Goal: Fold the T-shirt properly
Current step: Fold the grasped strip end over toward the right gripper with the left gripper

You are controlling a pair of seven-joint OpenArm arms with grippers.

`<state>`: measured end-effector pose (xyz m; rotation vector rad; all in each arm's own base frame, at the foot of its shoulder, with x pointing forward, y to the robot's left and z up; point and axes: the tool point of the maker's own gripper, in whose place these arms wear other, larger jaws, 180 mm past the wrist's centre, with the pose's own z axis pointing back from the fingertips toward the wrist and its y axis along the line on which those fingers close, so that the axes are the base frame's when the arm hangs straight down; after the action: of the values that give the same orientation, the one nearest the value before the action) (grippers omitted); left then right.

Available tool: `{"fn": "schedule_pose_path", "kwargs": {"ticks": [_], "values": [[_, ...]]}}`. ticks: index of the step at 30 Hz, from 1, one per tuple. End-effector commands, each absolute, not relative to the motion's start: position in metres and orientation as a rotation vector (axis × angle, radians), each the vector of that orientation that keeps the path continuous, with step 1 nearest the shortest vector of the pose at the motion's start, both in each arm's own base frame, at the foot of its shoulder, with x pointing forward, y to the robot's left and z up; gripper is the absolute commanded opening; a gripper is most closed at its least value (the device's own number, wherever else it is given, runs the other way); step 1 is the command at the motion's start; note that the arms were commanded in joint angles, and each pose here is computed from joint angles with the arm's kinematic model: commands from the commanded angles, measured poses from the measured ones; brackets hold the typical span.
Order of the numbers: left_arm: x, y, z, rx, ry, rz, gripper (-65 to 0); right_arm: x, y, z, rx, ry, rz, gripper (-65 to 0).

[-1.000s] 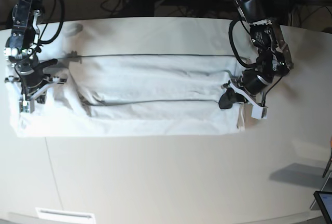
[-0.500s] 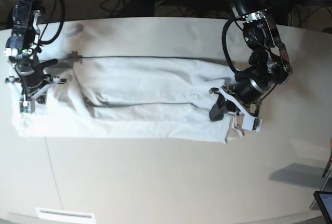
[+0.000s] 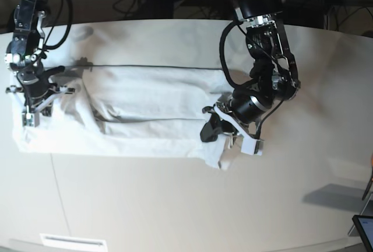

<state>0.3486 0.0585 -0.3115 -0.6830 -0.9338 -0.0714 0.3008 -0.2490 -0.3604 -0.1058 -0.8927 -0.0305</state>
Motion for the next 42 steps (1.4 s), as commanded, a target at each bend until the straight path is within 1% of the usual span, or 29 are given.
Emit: {"fn": "schedule_pose_path", "kwargs": {"ticks": [1, 6, 10, 15, 19, 22, 32, 34, 36, 42], "values": [[0.360, 0.049, -0.288, -0.736, -1.009, -0.073, -65.0, 0.309, -0.253, -0.346, -0.118, -0.945, -0.025, -65.0], [0.365, 0.037, -0.293, -0.777, -0.977, -0.024, -65.0, 0.309, -0.253, -0.346, -0.118, -0.945, -0.025, -65.0], [0.361, 0.010, -0.293, -0.812, -0.949, -0.096, -65.0, 0.309, -0.253, -0.346, -0.118, -0.945, -0.025, -65.0], [0.360, -0.010, -0.286, -0.850, -0.978, -0.126, -65.0, 0.309, -0.253, -0.346, -0.119, -0.946, -0.025, -65.0], [0.358, -0.025, -0.299, -0.871, -0.918, -0.120, -65.0, 0.309, -0.253, -0.346, -0.119, -0.946, -0.025, -65.0], [0.356, -0.029, -0.305, -0.876, -0.894, -0.121, -65.0, 0.309, -0.253, -0.346, -0.119, -0.946, -0.025, -65.0], [0.358, -0.030, -0.305, -0.876, -0.893, -0.124, -65.0, 0.310, -0.253, -0.345, -0.119, -0.948, -0.025, -65.0], [0.359, -0.031, -0.311, -0.882, -0.872, -0.117, -65.0, 0.310, -0.253, -0.345, -0.119, -0.948, -0.025, -65.0], [0.356, -0.039, -0.319, -0.891, -0.838, -0.127, -65.0, 0.310, -0.253, -0.345, -0.119, -0.948, -0.025, -65.0], [0.352, -0.059, -0.315, -0.910, -0.823, -0.195, -65.0, 0.309, -0.253, -0.346, -0.119, -0.946, -0.025, -65.0]]}}
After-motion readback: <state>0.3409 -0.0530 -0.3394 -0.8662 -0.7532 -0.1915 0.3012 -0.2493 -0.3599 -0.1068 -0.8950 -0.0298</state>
